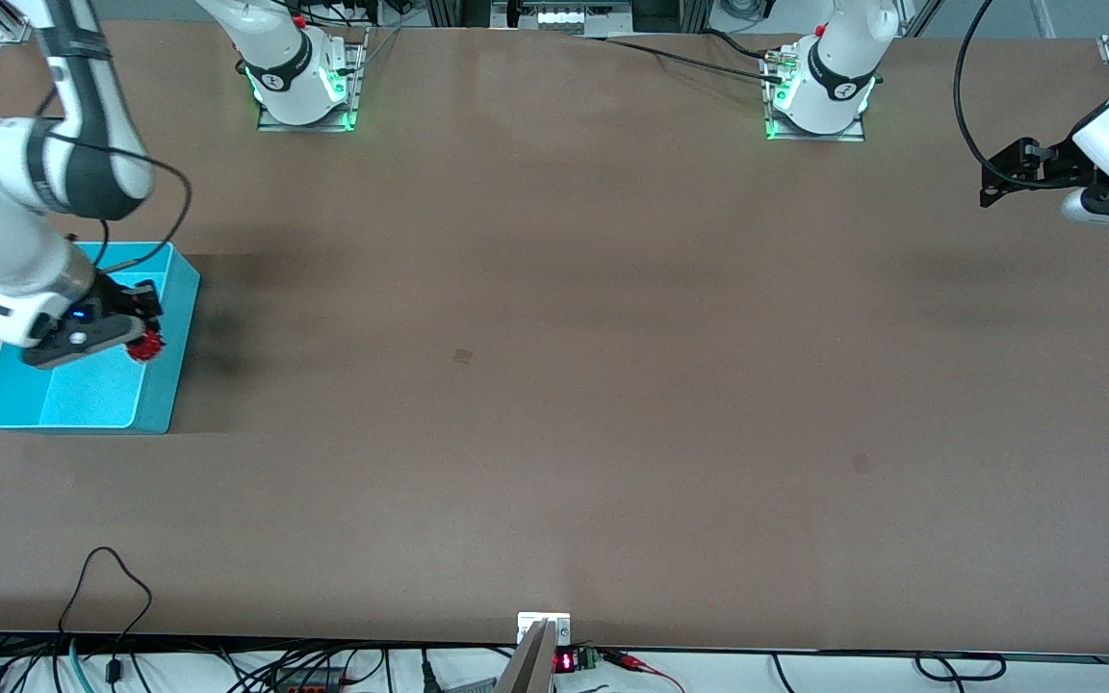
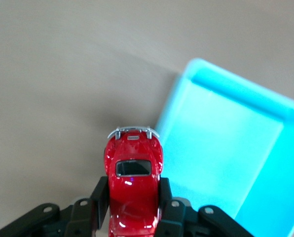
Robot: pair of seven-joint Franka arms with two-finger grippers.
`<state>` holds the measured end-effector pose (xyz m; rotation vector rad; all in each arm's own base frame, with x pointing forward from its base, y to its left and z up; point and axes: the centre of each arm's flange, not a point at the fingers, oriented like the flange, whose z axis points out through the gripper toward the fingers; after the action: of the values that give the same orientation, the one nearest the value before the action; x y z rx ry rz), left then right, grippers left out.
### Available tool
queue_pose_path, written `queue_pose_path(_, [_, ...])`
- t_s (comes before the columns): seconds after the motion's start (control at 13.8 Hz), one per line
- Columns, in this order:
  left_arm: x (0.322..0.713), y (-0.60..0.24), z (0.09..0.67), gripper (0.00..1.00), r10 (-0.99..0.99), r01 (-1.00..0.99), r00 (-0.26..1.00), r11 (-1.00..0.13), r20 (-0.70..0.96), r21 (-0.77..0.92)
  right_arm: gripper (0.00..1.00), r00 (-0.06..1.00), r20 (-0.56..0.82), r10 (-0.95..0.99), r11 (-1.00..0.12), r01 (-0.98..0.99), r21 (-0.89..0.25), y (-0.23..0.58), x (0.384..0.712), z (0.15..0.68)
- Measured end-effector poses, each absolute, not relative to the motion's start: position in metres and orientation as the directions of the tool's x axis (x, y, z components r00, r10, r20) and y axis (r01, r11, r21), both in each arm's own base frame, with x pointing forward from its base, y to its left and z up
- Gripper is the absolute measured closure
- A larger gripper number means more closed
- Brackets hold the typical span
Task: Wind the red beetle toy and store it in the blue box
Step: 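Move the car into the cyan box and open the right gripper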
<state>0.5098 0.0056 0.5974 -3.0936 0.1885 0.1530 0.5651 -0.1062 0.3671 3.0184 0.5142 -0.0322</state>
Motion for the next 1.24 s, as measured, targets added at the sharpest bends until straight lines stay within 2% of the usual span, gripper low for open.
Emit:
queue_pose_path(0.44, [0.511, 0.006, 0.599, 0.00, -0.120, -0.123, 0.989, -0.992, -0.087, -0.034, 0.56, 0.986, -0.042, 0.163, -0.983, 0.166, 0.082, -0.202, 0.548, 0.326])
queue_pose_path(1.24, [0.512, -0.007, 0.599, 0.00, -0.143, -0.146, 0.986, -0.989, -0.081, -0.037, 0.56, 0.982, -0.178, 0.067, -0.995, 0.080, 0.063, -0.210, 0.539, 0.210])
